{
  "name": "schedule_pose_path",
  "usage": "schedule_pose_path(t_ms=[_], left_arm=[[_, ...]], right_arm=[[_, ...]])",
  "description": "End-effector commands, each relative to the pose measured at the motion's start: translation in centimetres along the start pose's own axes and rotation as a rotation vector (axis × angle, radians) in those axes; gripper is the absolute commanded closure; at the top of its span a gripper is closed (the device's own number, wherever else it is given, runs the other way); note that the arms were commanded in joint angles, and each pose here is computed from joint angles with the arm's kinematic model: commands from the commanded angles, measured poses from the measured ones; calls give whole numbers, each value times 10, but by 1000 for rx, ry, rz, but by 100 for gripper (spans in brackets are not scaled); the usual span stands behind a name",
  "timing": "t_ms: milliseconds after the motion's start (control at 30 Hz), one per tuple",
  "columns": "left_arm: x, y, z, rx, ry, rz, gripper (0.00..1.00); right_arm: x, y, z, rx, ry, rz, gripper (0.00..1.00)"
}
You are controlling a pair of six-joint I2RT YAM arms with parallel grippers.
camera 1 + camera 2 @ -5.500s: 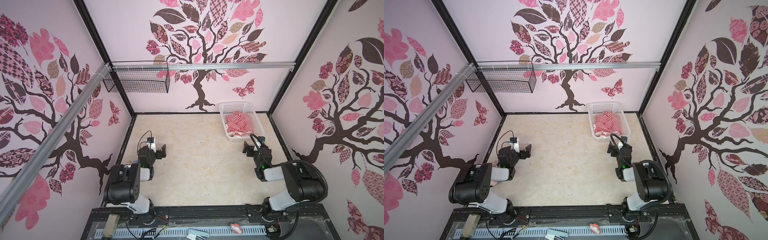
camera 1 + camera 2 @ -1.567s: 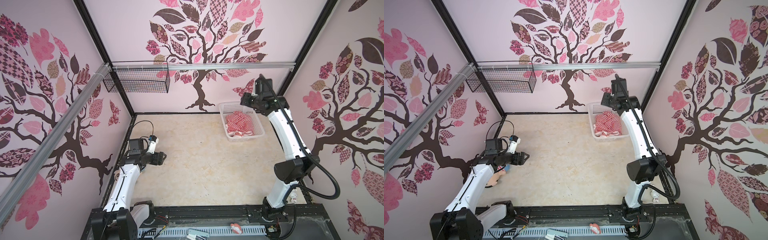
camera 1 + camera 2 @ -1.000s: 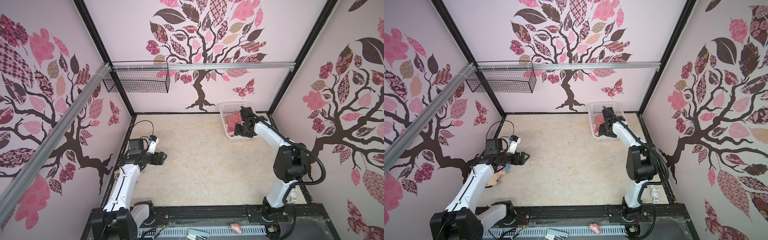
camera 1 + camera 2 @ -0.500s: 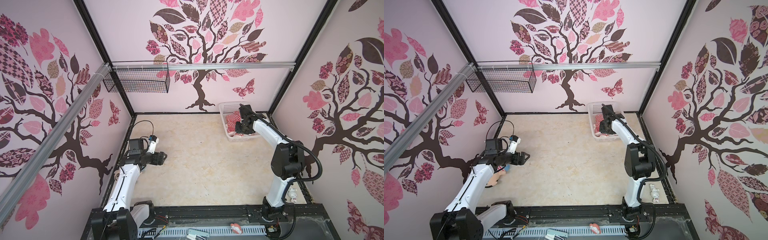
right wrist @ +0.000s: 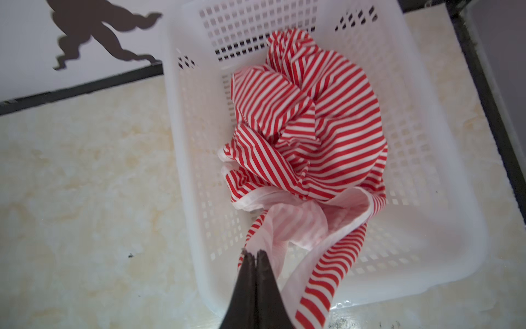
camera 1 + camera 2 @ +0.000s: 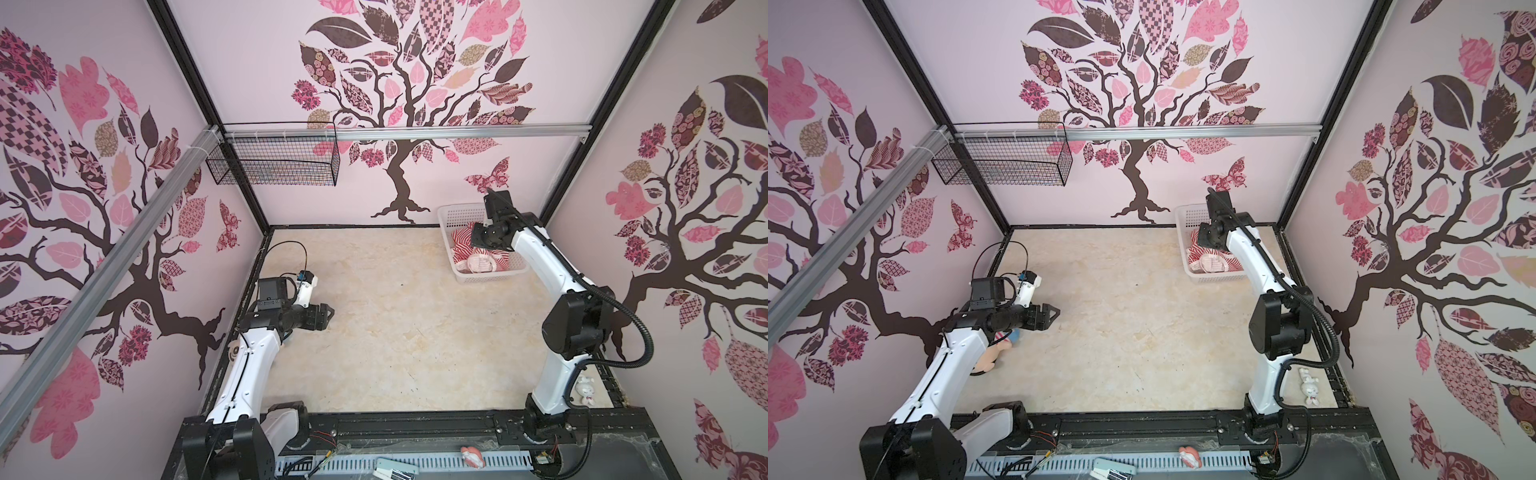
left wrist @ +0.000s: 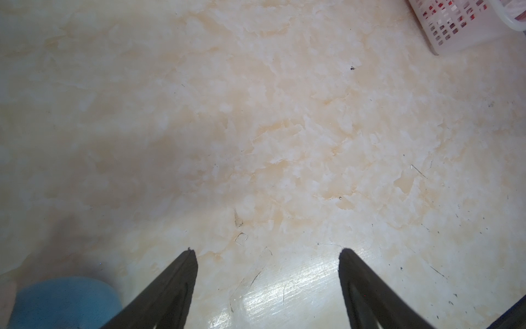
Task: Fold and stack tank tops
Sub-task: Pick up the tank top from the basket.
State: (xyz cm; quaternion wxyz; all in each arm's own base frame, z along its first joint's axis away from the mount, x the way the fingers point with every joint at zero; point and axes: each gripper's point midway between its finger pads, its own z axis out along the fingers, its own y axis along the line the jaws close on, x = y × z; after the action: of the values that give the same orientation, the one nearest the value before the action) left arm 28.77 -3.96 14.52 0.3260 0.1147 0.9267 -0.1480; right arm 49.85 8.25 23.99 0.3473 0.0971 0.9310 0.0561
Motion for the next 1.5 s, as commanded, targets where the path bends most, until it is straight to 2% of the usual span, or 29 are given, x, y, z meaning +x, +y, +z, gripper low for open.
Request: schedule_pose_path(t_ms=[0,167,333,500,700,800,1000,1067,1133,1267,1367,1467], left_arm=[[-12,-1,-8,-7,-40,19,18],[-14,-1,-9,-7,-43,21,18],[-15,-1,-8,-3,-46,22,17],[-16,1,-7,-10,-51,20,17],[-19,3,-7,-25,-73,11,16],[-21,2,-6,-12,-77,5,16],[-22,3,-7,-19,-77,7,16],[-24,2,-9,-19,-82,11,16],[-26,2,-11,-20,-88,16,15],[-29,3,-14,-33,-92,24,15],[-27,3,-15,-34,-90,23,15],[-28,1,-16,-30,-99,24,15]], right_arm=[[-69,23,-94,-128,-240,65,100],[-123,40,-166,-214,-384,102,100],[-158,84,-265,-538,-559,97,100],[-153,115,-350,-852,-665,32,100],[-120,150,-395,-1104,-608,-103,100],[-108,165,-405,-1193,-581,-148,100],[-71,211,-367,-1227,-411,-201,100],[-58,228,-356,-1220,-381,-232,100],[-48,245,-364,-1234,-392,-282,100],[-35,259,-426,-1322,-538,-406,100],[-42,244,-477,-1390,-660,-400,100],[-37,227,-519,-1460,-700,-396,100]])
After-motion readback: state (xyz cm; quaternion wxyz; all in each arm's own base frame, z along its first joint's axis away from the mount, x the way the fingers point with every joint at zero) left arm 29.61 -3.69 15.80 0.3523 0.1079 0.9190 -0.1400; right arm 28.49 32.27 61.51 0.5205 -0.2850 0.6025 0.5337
